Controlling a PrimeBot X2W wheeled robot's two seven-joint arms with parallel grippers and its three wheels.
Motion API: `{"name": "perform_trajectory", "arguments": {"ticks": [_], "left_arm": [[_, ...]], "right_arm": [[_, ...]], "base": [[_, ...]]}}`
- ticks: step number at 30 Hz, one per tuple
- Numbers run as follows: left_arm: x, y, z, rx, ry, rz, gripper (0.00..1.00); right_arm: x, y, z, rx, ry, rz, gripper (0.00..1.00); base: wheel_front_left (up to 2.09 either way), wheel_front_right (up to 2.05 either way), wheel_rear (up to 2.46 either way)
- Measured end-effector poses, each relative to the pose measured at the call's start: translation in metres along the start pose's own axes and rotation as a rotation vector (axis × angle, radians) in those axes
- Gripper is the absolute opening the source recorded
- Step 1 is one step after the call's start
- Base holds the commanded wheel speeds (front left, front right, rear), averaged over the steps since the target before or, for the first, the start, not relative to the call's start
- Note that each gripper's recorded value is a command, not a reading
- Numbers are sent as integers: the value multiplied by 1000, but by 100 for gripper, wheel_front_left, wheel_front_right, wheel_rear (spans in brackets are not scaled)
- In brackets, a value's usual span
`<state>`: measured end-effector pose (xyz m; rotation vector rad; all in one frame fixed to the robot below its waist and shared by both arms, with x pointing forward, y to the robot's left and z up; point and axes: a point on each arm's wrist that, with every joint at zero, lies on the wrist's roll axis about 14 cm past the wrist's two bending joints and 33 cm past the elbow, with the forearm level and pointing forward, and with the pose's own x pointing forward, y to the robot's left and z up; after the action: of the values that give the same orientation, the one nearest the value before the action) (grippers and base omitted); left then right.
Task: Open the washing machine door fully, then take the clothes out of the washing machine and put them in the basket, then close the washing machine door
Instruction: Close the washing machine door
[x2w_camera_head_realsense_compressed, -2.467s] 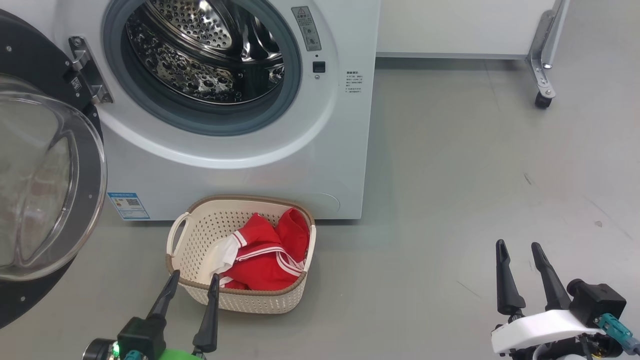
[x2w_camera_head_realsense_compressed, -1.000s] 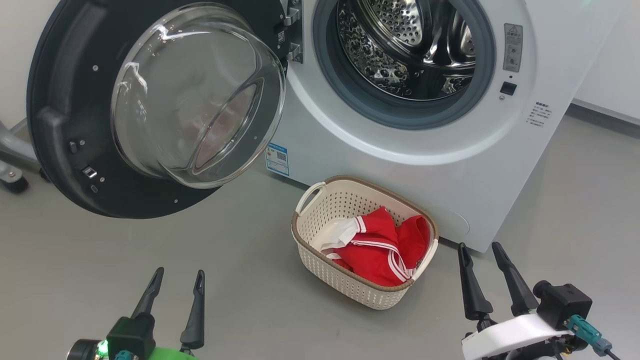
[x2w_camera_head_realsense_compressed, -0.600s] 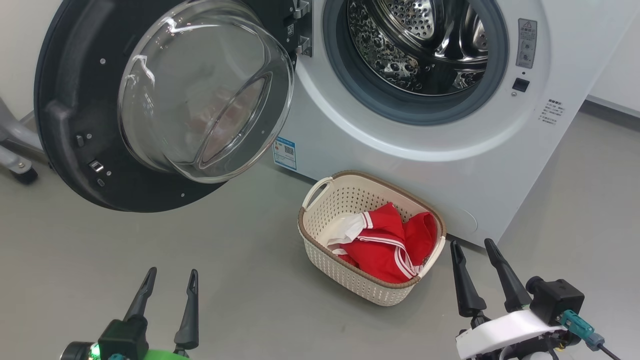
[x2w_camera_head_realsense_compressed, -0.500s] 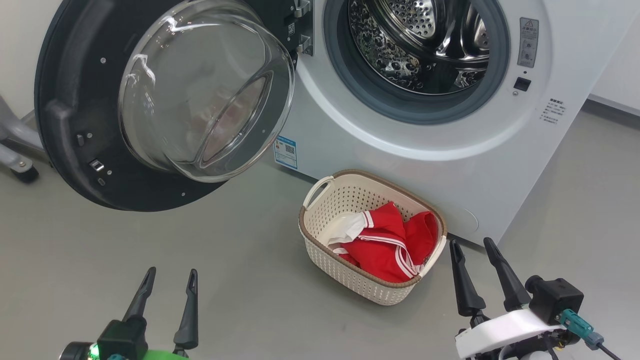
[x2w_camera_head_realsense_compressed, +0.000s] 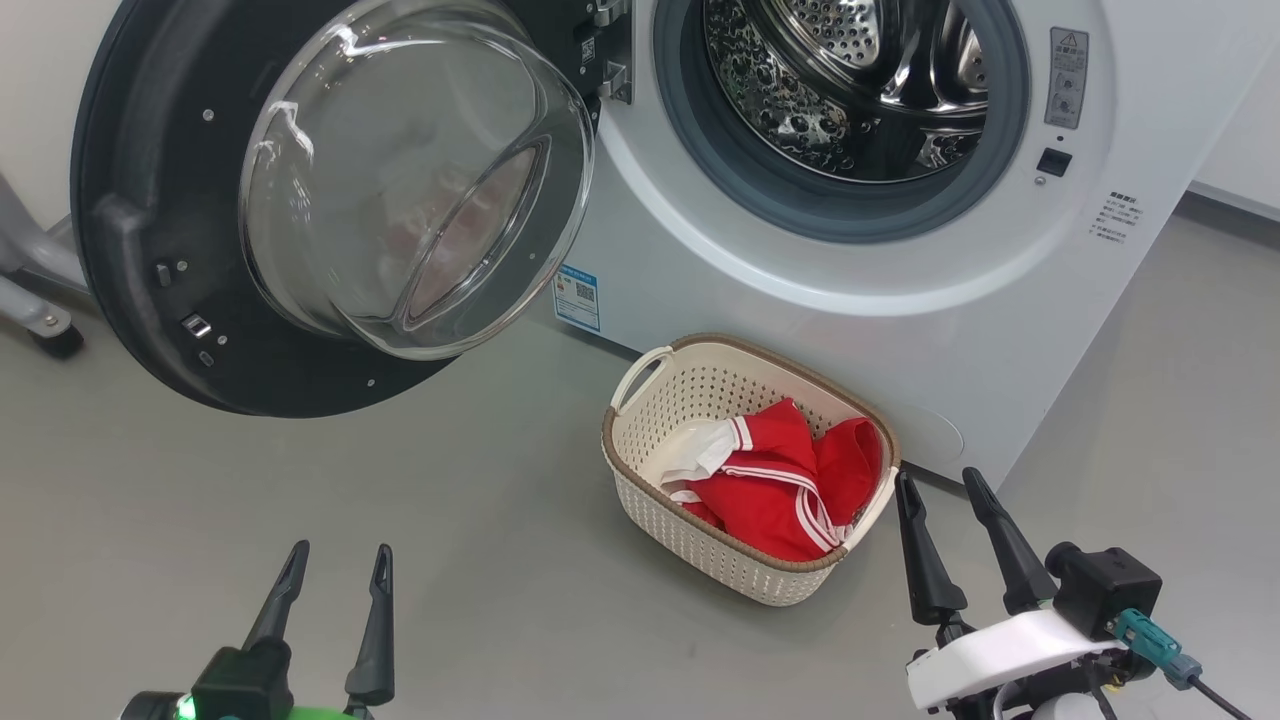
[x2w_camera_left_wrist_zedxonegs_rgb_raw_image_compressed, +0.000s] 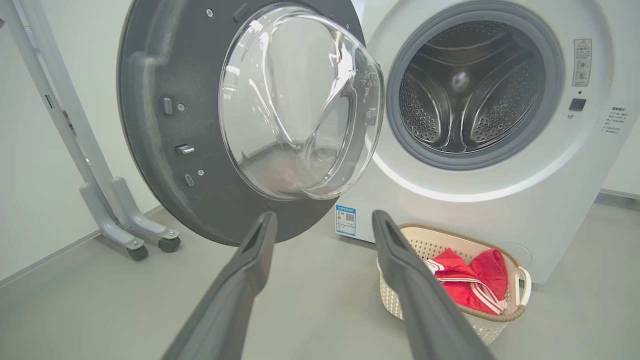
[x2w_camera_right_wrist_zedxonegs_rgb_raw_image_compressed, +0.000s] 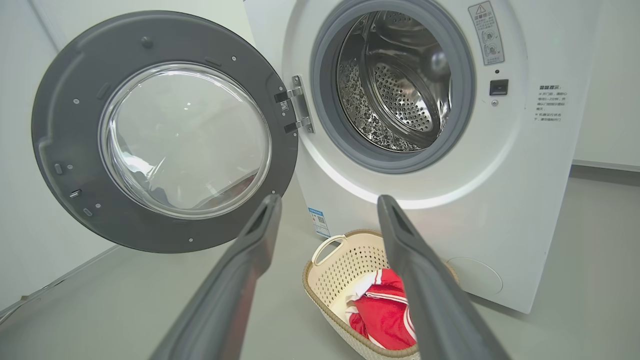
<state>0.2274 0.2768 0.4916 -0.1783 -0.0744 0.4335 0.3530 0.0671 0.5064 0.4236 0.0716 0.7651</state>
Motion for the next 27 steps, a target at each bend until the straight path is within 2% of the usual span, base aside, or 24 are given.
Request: {"name": "perform_trajectory", "arguments": {"ticks": [27], "left_arm": [[1, -2, 1, 0, -6, -10, 100]], "right_arm": [[-2, -3, 2, 3, -5, -13, 100]], "base": [[0, 0, 0]]}}
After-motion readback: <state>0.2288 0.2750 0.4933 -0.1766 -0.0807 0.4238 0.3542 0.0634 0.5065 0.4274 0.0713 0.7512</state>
